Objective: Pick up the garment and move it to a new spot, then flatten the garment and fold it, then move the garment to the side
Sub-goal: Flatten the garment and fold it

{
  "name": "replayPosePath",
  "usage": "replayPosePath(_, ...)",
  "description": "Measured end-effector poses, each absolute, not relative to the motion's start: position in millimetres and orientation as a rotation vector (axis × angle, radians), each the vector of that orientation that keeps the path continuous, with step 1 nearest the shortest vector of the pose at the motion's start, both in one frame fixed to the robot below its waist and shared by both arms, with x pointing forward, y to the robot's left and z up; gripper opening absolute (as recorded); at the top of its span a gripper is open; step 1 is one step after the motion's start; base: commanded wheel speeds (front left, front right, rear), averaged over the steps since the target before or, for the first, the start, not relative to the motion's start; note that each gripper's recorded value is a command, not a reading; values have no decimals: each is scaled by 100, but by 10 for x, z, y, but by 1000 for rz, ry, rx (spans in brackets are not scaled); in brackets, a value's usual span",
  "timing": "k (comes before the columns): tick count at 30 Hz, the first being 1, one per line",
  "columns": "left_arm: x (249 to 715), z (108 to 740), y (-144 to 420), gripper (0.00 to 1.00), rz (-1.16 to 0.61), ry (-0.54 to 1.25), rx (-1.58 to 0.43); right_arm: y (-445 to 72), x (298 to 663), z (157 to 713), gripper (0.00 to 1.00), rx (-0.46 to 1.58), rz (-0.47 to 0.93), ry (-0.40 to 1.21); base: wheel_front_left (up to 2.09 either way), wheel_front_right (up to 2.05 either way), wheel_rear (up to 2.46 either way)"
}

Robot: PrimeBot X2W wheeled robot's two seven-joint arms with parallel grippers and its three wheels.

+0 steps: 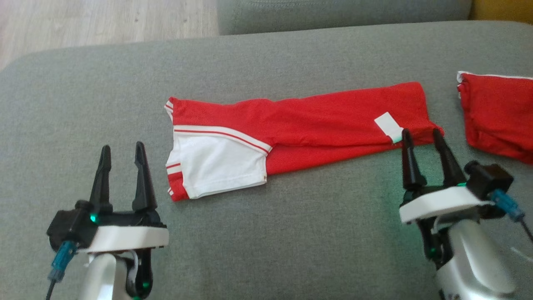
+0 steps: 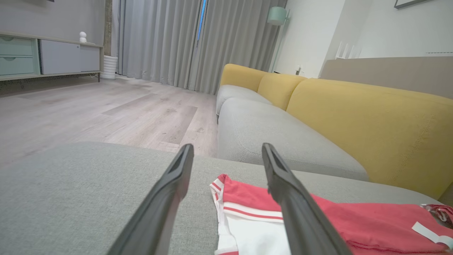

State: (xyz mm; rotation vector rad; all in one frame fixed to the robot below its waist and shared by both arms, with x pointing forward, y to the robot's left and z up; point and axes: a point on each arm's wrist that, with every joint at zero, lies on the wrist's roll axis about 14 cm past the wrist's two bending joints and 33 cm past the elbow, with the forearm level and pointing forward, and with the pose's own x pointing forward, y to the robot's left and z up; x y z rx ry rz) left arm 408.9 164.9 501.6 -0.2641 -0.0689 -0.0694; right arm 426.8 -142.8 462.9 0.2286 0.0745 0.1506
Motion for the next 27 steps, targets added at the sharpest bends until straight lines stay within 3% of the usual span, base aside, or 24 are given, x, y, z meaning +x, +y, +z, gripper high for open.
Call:
replayPosePath(7,4251,4972,1599,100,-90,-58,-265,-1790,4614,4452,100,224,26,136,0,0,0)
replayPosePath(14,4313,4856,1584,100,-96,-29,-264,-1998,4746,3982,100,278,-86,307,0,0,0)
replayPosePath(25,4355,4803,1605,100,-90,-17,-261,-1823,4814,3622,98,320,-79,480,0,0,0)
replayPosePath(26,4361,4813,1600,100,-92,-20,-261,-1807,4818,3625,76,322,-74,484,0,0,0)
replayPosePath(27,4369,4828,1594,100,-95,-24,-262,-1788,4816,3627,8,325,-69,488,0,0,0)
